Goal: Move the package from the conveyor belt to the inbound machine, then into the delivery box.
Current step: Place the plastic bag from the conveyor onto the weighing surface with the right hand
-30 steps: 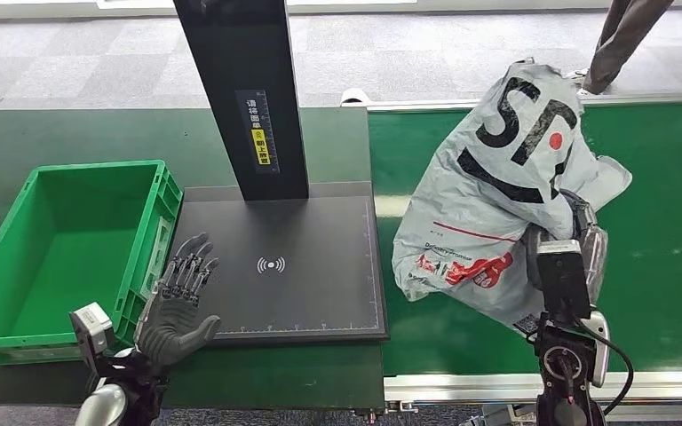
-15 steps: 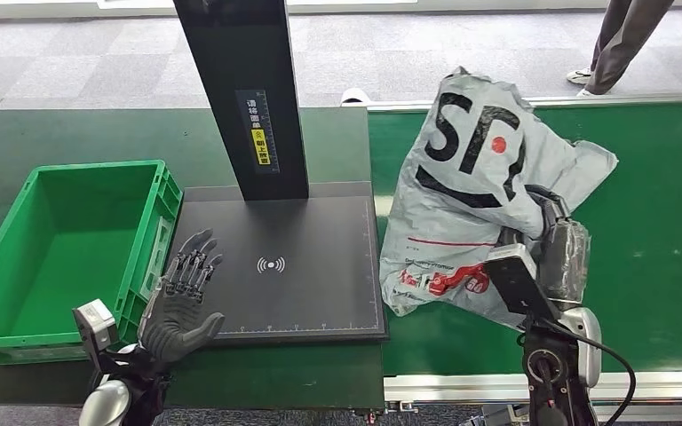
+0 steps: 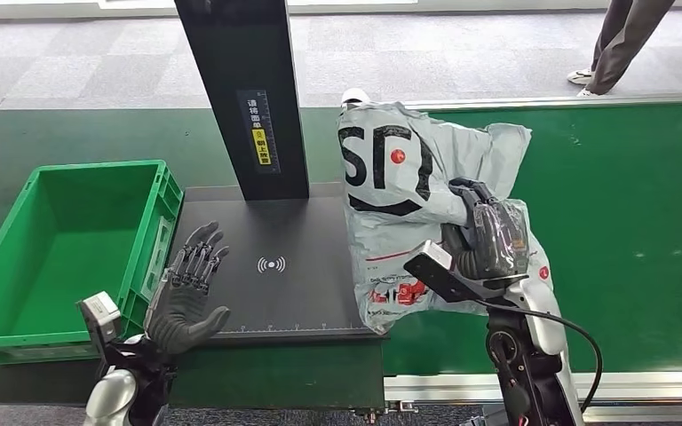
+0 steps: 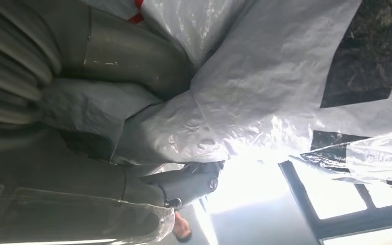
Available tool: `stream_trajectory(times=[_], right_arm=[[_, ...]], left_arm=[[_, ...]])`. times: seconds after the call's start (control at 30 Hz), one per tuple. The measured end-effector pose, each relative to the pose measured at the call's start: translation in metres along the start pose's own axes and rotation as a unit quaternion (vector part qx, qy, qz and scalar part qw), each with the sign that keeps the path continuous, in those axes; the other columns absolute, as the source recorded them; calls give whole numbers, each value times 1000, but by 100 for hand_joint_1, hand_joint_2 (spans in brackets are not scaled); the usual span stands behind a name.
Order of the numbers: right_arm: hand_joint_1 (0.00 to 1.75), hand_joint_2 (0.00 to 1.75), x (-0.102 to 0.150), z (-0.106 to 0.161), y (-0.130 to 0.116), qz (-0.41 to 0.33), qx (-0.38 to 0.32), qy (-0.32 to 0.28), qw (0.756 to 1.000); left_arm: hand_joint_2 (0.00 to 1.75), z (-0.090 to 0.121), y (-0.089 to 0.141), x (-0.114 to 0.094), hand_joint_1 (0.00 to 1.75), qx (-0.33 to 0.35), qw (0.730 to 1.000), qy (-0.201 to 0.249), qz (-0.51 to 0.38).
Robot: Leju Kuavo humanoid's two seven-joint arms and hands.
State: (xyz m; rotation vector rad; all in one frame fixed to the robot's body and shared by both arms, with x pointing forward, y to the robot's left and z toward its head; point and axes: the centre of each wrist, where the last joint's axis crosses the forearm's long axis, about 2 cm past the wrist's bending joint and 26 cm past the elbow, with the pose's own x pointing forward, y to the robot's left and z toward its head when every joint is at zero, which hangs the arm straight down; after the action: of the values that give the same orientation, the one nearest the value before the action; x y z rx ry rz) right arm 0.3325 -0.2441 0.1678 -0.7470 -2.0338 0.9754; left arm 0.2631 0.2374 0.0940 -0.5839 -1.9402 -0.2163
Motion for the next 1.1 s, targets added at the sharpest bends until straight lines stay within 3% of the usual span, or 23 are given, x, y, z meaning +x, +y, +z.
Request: stream_trajectory(times=[0.37, 0.6, 0.8, 0.97, 1.1], right_arm=[[175, 175, -3, -66, 7, 131, 91, -63, 985], [175, 175, -1, -104, 17, 166, 156, -100, 969], [175, 175, 17, -130, 35, 123, 244, -145, 951], [175, 175, 32, -131, 54, 59, 296, -169, 938], [175, 175, 41, -127, 66, 48, 313, -174, 933]], left_arm=[[175, -15, 4, -2, 0, -10, 1000, -3, 2], [175, -28, 7, -4, 0, -21, 1000, -12, 6], [175, -43, 10, -6, 0, -32, 999, -21, 11], [175, -52, 12, -8, 0, -38, 999, -25, 17], [175, -54, 11, -11, 0, -41, 999, -23, 21]])
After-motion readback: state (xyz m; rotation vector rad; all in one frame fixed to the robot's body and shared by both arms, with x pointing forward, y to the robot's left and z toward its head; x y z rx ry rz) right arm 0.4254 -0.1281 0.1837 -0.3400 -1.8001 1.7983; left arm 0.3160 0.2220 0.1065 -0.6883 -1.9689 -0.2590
